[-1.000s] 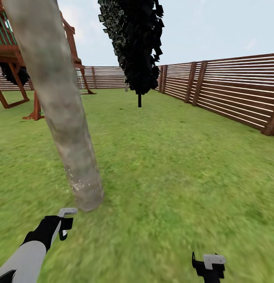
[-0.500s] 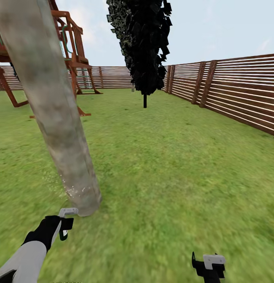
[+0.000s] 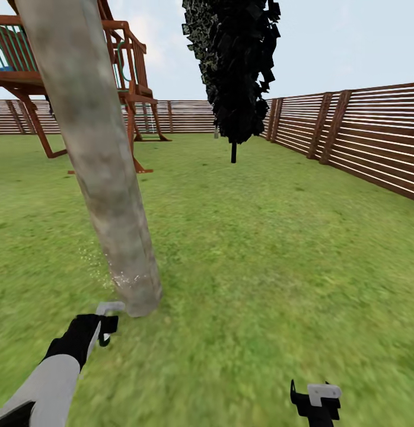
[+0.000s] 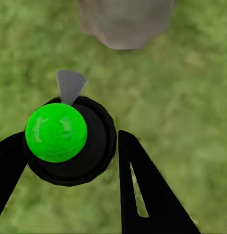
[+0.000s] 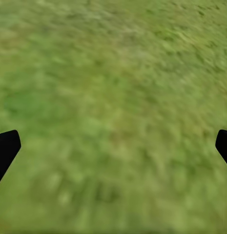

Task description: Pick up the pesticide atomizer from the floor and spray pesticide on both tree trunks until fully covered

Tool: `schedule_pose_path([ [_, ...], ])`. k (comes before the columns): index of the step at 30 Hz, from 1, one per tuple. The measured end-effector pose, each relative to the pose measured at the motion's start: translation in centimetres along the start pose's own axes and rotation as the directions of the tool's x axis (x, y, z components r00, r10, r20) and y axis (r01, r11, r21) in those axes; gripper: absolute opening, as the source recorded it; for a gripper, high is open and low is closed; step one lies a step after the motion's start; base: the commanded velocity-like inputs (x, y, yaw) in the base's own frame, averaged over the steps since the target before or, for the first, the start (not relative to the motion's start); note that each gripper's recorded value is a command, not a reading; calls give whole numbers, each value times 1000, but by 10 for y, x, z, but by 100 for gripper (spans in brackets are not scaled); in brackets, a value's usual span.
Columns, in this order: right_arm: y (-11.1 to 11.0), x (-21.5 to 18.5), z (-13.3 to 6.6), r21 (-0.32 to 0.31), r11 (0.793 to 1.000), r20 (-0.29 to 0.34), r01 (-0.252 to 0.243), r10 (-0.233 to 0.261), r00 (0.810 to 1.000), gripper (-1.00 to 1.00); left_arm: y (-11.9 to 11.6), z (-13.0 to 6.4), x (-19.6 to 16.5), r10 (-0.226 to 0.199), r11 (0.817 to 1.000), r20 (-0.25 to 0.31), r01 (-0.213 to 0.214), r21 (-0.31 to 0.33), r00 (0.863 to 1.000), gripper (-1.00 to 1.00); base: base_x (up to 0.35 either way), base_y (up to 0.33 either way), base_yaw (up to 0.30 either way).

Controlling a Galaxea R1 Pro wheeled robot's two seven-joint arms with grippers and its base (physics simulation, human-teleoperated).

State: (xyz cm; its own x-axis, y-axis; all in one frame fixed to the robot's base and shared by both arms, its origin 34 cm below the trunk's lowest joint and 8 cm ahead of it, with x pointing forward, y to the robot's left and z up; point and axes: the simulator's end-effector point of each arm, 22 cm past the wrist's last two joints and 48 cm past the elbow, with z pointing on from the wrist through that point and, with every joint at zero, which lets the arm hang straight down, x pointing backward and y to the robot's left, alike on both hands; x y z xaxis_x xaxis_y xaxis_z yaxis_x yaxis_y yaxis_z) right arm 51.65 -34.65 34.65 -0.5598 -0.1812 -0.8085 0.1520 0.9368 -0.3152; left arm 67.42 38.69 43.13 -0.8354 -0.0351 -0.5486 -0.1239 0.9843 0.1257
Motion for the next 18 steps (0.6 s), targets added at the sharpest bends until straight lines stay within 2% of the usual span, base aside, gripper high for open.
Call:
schedule_pose_path([
  [1,0,0,0,1,1000,0,0,0,1000,100,20,-3,-8,-3,1000,18,4,-28,1000,-100,0,0,0],
  [3,0,0,0,1,1000,0,0,0,1000,100,29,-6,-16,-10,999,36,11,-41,999,-100,0,0,0],
  [6,-1,0,0,2,1000,0,0,0,1000,100,-19,-11,-35,-15,1000,60,14,21,998,-100,0,0,0],
  [7,-1,0,0,2,1000,0,0,0,1000,100,-28,-18,-49,-10,1000,69,8,26,998,-100,0,0,0],
  [9,0,0,0,1,1000,0,0,0,1000,100,-15,-26,-63,-5,1000,79,5,-1,997,-100,0,0,140],
  [11,1,0,0,0,1000,0,0,0,1000,100,12,-37,-83,-8,999,123,14,-47,992,-100,0,0,255],
  [13,1,0,0,0,1000,0,0,0,1000,100,40,-39,-84,-11,997,129,21,-77,992,-100,0,0,273],
  [16,1,0,0,0,1000,0,0,0,1000,100,31,-40,-86,-8,1000,136,12,-24,991,-100,-158,0,129],
  [18,1,0,0,0,1000,0,0,0,1000,100,1,-42,-94,25,1000,147,-27,11,989,-100,-193,0,16],
])
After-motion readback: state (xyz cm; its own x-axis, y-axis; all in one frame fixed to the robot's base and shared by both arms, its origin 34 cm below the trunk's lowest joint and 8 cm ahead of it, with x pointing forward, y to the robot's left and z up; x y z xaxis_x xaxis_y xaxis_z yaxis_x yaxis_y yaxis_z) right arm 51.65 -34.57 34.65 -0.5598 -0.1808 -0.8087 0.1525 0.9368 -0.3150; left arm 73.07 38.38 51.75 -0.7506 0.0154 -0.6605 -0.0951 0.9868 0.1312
